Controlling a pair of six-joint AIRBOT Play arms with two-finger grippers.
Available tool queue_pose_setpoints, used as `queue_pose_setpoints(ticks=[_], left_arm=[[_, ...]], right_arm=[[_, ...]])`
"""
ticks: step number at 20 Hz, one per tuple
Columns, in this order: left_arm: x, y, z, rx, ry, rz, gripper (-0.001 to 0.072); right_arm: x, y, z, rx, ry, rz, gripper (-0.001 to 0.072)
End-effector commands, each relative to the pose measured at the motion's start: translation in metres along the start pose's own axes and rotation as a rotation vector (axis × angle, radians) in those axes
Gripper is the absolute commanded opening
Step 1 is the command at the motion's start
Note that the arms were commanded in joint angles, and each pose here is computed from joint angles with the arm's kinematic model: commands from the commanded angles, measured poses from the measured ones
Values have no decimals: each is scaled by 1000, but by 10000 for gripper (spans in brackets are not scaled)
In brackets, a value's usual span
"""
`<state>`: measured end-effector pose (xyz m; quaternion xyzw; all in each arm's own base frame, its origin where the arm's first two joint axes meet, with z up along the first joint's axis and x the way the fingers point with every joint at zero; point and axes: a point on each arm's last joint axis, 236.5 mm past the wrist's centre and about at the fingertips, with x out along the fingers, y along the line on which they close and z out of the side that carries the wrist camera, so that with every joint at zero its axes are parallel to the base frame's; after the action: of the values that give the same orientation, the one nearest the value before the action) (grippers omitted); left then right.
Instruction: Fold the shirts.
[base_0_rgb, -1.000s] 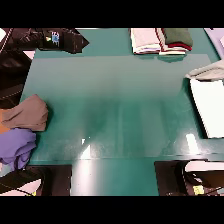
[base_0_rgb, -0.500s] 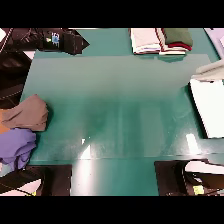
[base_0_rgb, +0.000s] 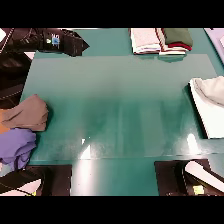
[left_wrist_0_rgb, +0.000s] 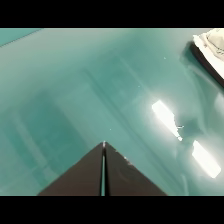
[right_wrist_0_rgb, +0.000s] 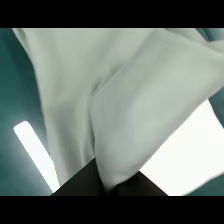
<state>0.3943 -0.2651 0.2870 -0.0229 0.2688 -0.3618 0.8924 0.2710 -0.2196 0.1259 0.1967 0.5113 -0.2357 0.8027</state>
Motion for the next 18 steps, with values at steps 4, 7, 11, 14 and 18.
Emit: queue_pose_setpoints(ticks=[4,7,11,14,18], left_arm=[[0,-2,-9,7,36,-7,24],[0,-2,-8,6,34,-7,24],[0,-2,-8,5,34,-8,25],[0,-2,-7,5,31,-7,24],[0,-3,-13,5,55,-12,24]], right_arm=[[26,-51,-65,94,158,-114,609],[14,-49,-45,156,73,-55,613],[-27,53,17,101,-125,283,610],[-51,151,13,-81,-126,482,610],[-68,260,-30,-356,-92,632,567]])
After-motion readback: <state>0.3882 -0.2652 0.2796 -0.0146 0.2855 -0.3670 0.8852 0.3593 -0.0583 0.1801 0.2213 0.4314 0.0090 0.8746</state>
